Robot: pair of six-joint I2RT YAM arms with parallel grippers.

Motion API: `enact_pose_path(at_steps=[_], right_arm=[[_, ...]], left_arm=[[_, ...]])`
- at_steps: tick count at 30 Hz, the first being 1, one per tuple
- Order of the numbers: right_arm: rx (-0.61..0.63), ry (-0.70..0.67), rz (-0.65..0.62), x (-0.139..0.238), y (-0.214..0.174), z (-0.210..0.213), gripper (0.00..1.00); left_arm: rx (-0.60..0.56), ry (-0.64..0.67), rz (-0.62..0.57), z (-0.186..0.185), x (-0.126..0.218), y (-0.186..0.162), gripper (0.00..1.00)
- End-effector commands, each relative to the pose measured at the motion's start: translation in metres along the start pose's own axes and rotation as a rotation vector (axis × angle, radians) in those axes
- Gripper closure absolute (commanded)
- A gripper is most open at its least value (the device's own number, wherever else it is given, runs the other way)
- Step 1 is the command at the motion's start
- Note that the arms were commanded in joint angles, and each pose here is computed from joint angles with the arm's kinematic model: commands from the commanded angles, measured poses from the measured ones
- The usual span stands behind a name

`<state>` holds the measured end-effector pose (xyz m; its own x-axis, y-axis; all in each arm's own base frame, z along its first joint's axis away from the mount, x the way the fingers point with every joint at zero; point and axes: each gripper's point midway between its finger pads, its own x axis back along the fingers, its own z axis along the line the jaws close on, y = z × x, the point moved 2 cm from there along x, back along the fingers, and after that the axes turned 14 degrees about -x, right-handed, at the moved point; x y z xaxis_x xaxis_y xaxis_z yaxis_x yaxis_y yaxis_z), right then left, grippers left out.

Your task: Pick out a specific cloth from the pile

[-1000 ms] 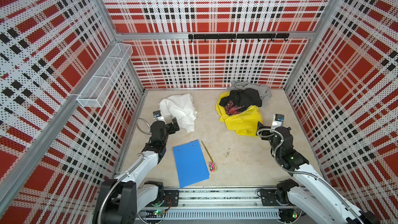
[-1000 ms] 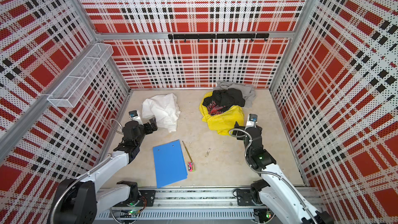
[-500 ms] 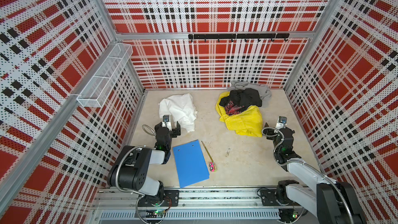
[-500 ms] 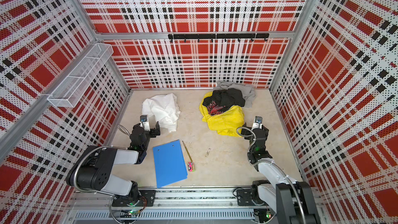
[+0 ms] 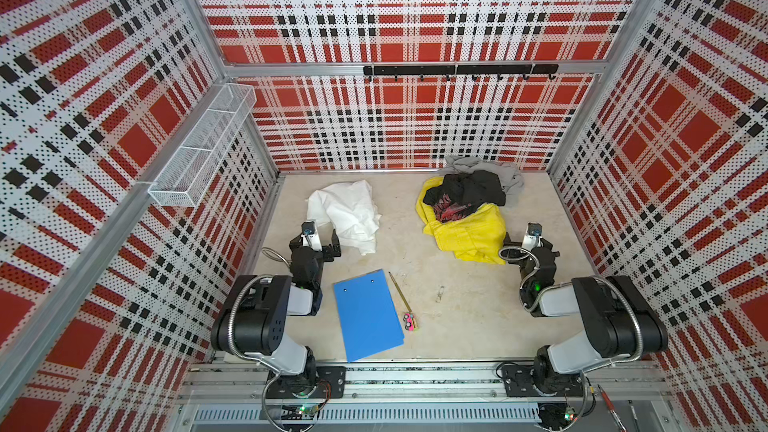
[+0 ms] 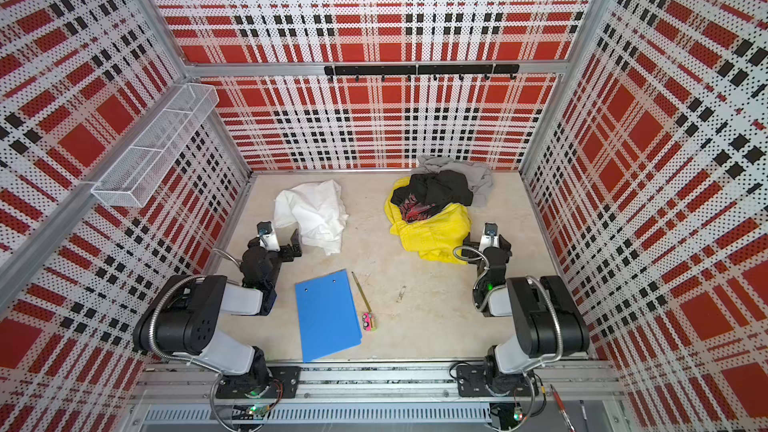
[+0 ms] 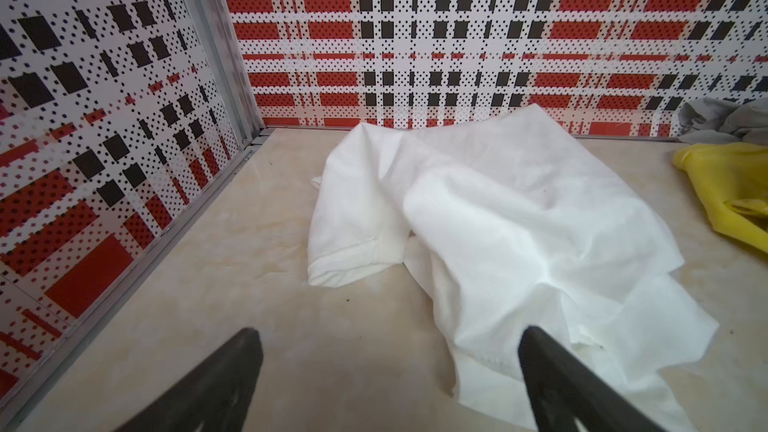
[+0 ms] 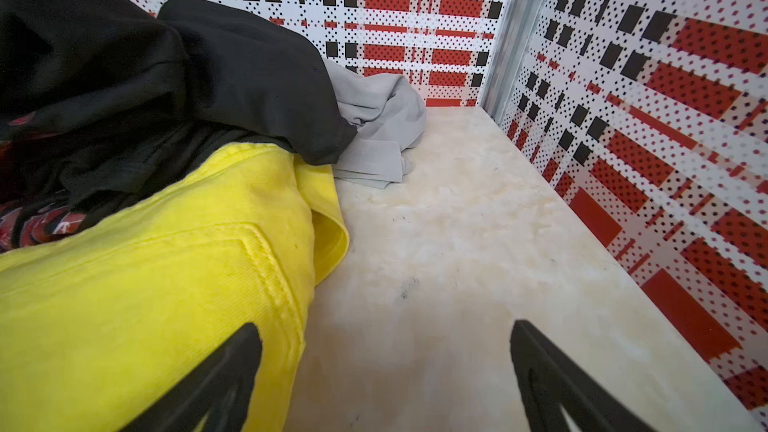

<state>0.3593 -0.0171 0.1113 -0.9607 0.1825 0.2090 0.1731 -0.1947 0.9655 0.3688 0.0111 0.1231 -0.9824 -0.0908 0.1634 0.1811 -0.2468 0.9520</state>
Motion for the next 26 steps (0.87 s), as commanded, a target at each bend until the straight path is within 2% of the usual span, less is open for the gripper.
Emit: enact_pose_path(at_steps=[1, 26], right_arm=[[-0.021, 0.061, -0.132, 0.0019, 0.0297, 0.0084, 0.00], [-0.031, 0.079, -0.118, 0.0002, 0.0296, 0.0071, 0.00]], left_arm=[[0.017, -0.001, -0.050, 0.0022, -0.0040, 0.0128, 0.01], [0.017, 0.001, -0.049, 0.0025, -0.0040, 0.0127, 0.01]])
